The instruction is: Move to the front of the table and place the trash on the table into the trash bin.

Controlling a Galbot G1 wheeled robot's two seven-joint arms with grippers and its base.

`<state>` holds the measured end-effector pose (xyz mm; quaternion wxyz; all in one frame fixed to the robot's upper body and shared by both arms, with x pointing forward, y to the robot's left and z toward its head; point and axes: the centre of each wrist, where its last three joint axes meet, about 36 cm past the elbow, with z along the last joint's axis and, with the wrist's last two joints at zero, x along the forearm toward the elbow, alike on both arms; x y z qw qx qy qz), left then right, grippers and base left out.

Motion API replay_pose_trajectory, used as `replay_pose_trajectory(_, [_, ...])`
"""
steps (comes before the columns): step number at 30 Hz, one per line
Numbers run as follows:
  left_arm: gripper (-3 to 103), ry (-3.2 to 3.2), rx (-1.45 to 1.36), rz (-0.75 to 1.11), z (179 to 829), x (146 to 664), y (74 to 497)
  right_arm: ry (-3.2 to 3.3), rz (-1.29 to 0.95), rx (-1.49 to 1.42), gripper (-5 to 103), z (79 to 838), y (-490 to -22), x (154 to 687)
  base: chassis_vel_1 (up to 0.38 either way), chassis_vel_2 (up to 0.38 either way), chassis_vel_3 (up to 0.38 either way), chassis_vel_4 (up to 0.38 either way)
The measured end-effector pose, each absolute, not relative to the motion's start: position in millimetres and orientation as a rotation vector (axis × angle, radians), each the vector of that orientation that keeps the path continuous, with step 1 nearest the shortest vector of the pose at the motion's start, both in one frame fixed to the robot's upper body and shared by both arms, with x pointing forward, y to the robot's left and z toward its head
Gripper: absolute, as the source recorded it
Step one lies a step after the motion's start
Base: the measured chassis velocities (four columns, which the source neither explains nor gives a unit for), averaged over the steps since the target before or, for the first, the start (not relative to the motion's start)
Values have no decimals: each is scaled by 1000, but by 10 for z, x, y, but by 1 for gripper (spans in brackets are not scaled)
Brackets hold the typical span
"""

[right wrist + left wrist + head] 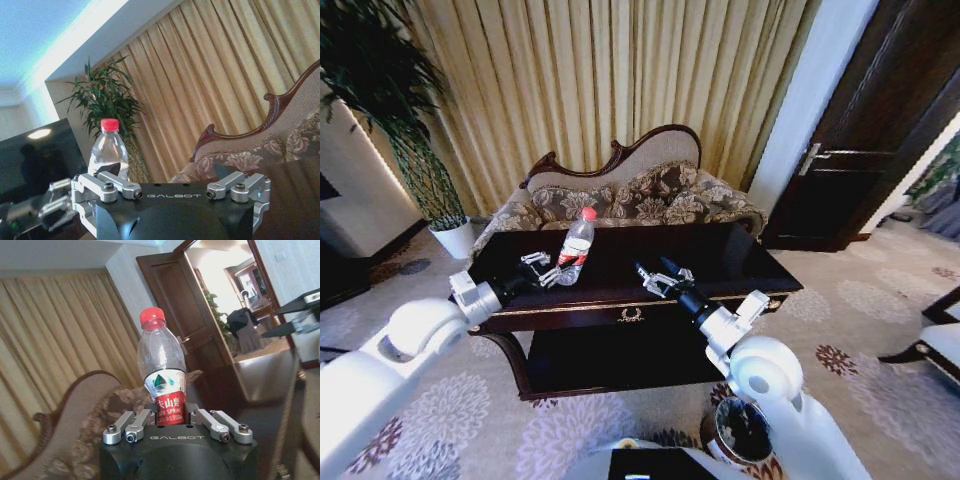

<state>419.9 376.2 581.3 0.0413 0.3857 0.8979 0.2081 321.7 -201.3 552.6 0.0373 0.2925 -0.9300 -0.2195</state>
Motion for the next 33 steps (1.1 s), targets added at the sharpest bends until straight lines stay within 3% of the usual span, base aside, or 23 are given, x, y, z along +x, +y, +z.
replay_pose_trajectory(8, [26,2686,1260,635,5843,4554,3832,-2838,-679,884,100,5484,-2050,3285,0,0,0,0])
replay_pose_trajectory(21, [26,2522,1512,513,5770,5099,3023,-2845,-666,878,100,5500,-2110,3362,0,0,0,0])
replay_pose_trajectory(33, [26,2511,1583,451,5736,5188,2499,-2874,-669,743,100,5275,-2193,3662,0,0,0,0])
